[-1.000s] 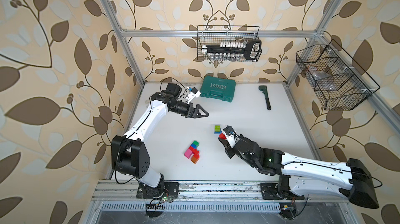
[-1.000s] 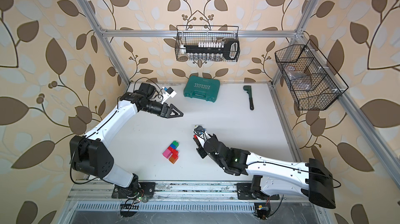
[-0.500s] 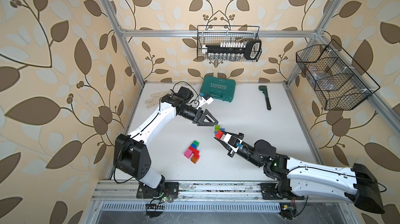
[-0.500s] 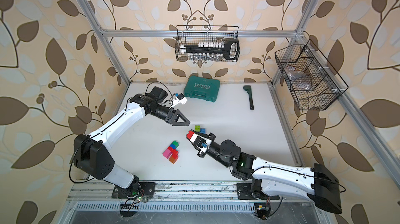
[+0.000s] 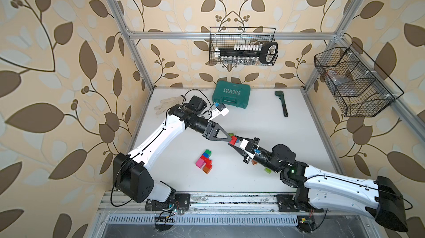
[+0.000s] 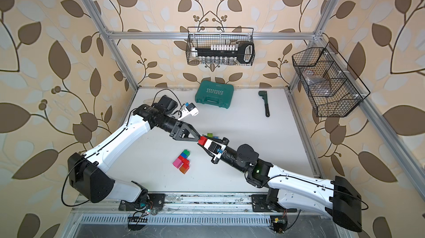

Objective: Assemble the letter h with lego
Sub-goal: Adjust the lego brick at the center of the board.

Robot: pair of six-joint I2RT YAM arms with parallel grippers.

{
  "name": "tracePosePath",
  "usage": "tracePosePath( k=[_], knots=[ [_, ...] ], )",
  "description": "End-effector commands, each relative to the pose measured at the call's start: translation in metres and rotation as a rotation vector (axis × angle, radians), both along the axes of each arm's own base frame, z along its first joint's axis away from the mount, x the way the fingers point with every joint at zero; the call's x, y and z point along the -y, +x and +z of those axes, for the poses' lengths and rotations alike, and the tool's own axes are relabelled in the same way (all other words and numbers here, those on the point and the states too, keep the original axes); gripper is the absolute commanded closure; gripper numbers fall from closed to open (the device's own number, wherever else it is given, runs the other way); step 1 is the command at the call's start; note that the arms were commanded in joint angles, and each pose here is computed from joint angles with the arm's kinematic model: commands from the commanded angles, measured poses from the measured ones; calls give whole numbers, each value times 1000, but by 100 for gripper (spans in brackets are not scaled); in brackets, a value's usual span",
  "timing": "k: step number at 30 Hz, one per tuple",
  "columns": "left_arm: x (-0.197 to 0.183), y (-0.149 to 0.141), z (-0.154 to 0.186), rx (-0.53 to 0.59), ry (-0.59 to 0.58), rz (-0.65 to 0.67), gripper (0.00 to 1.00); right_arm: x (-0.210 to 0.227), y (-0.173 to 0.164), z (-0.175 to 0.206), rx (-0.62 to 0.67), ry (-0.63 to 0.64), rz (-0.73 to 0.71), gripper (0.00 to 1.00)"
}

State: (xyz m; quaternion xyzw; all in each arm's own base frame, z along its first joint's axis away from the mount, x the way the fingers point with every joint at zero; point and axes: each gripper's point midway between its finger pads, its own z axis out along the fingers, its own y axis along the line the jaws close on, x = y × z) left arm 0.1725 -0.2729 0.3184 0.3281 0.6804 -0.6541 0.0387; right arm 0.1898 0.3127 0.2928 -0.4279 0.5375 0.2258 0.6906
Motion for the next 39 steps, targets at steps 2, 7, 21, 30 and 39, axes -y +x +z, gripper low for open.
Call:
tracePosePath(
  k=[2,7,21,30,39],
  knots=[
    [5,-6,2,-7,-5,-25,24,-7,-1,27,40,61,26,91],
    [7,-7,0,-10,10,-25,31,-8,2,26,57,48,12,92],
    [12,8,-24,20,102,12,88,1,6,-2,26,-8,-2,65],
    [10,39,-67,158,288,96,91,28,-4,-46,-155,-43,-32,43],
    [12,50,-158,542,579,37,88,184,33,-104,-746,245,-912,11]
  ],
)
